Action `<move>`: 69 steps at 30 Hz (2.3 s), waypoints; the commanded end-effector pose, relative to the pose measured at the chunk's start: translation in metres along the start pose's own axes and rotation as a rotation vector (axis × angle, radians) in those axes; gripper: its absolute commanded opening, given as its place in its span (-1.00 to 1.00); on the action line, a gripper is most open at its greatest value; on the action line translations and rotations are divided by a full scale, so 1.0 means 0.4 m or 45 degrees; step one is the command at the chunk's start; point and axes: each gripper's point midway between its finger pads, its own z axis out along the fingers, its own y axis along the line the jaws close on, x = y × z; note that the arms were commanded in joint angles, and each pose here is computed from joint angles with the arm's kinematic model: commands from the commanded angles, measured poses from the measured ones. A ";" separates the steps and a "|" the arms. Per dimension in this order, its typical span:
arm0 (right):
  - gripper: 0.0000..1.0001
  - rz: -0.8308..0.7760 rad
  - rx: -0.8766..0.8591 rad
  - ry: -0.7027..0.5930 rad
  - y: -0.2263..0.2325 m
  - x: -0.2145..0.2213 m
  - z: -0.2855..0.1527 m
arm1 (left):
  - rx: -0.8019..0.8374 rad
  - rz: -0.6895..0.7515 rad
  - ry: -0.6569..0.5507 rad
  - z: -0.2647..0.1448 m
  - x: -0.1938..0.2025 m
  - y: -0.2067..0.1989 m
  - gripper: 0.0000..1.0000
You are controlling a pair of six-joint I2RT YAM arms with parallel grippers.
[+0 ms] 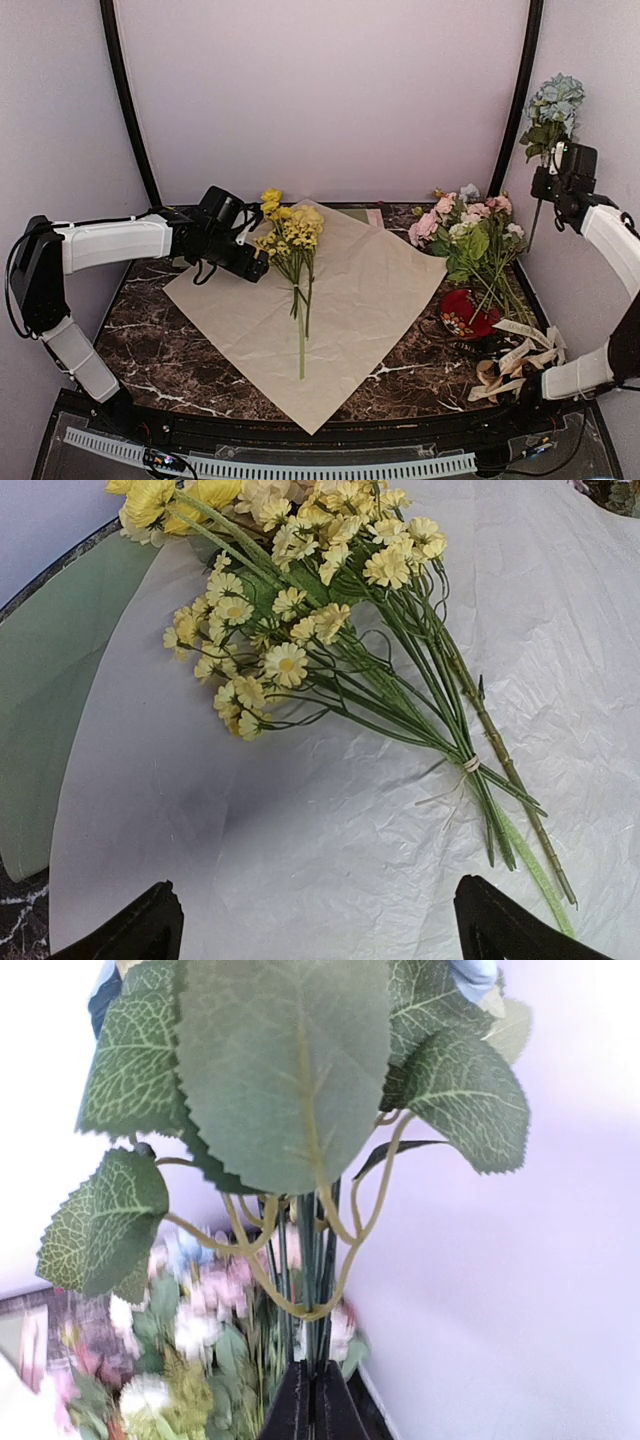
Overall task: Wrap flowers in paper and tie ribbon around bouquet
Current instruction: Pick up the fake flower from the corner of the board, then place the fake flower on the flattened wrapping paper.
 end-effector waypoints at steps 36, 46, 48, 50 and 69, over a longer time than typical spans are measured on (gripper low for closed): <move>-1.00 0.476 -1.461 0.819 1.215 0.602 -0.366 | -0.013 0.008 -0.042 -0.029 -0.030 0.010 0.95; -1.00 0.318 -1.352 0.973 1.217 0.734 -0.308 | -0.017 0.010 -0.045 -0.033 -0.032 0.012 0.95; -0.90 0.260 -1.337 0.981 1.213 0.746 -0.301 | -0.010 0.009 -0.046 -0.033 -0.032 0.010 0.95; -0.79 0.232 -1.314 1.006 1.203 0.760 -0.292 | -0.009 0.009 -0.050 -0.034 -0.033 0.010 0.95; 0.01 -0.075 -1.156 0.805 1.086 0.582 -0.255 | -0.009 0.012 -0.023 -0.020 -0.023 0.008 0.95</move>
